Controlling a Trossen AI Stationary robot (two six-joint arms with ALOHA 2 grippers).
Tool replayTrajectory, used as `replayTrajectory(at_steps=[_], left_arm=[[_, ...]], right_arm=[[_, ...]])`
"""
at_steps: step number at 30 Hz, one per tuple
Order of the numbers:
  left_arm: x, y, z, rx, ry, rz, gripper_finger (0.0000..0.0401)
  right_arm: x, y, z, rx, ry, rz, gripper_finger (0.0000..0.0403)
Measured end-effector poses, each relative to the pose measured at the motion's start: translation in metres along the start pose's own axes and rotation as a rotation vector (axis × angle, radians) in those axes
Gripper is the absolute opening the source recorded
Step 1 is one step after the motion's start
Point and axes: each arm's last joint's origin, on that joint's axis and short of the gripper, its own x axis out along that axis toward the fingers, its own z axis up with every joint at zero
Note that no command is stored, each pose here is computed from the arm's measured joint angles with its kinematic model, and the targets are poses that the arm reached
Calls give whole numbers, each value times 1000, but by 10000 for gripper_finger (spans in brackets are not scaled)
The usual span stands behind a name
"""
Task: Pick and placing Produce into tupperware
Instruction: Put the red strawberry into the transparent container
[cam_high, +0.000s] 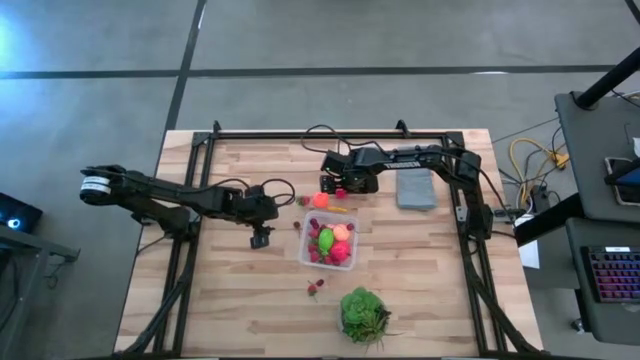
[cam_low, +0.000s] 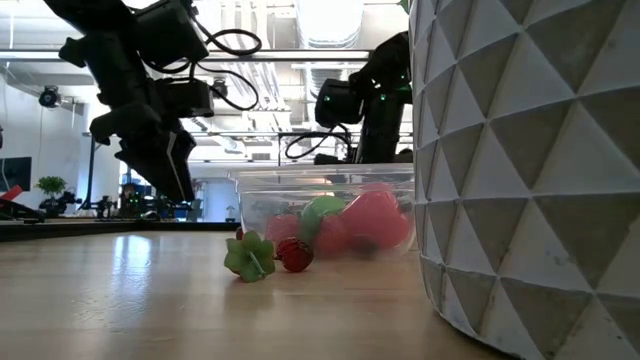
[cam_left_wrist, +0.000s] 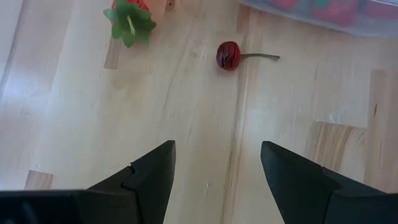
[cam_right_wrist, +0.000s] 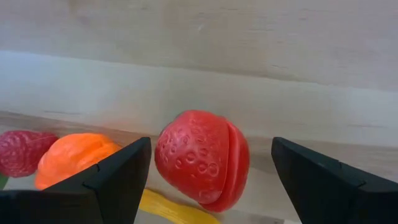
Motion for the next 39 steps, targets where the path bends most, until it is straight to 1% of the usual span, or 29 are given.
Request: replayTrajectory(at_steps=[3, 5, 11, 14, 25, 29, 33, 36, 39], left_arm=[[0, 0, 0, 0, 0, 0, 223], [0, 0, 0, 0, 0, 0, 223], [0, 0, 0, 1, -1, -1, 223], [0, 0, 0, 0, -1, -1, 223], [0, 0, 0, -10, -2, 0, 223], [0, 0, 0, -10, -2, 1, 223], [0, 0, 0, -10, -4, 1, 223], [0, 0, 1, -11, -13, 0, 223], [0, 0, 4, -9, -38, -3, 223]], right_arm=[[0, 0, 0, 0, -1, 2, 323], [0, 0, 0, -2, -1, 3, 315], [0, 1, 0, -25, -3, 6, 253], [0, 1, 0, -35, -5, 8, 235], [-4, 1, 0, -49, 0, 22, 228], [-21, 4, -3, -73, -17, 65, 224], [-57, 8, -13, -110, -45, 146, 224], [-88, 13, -32, -207, -54, 238, 225], [-106, 16, -52, -312, 6, 318, 226]])
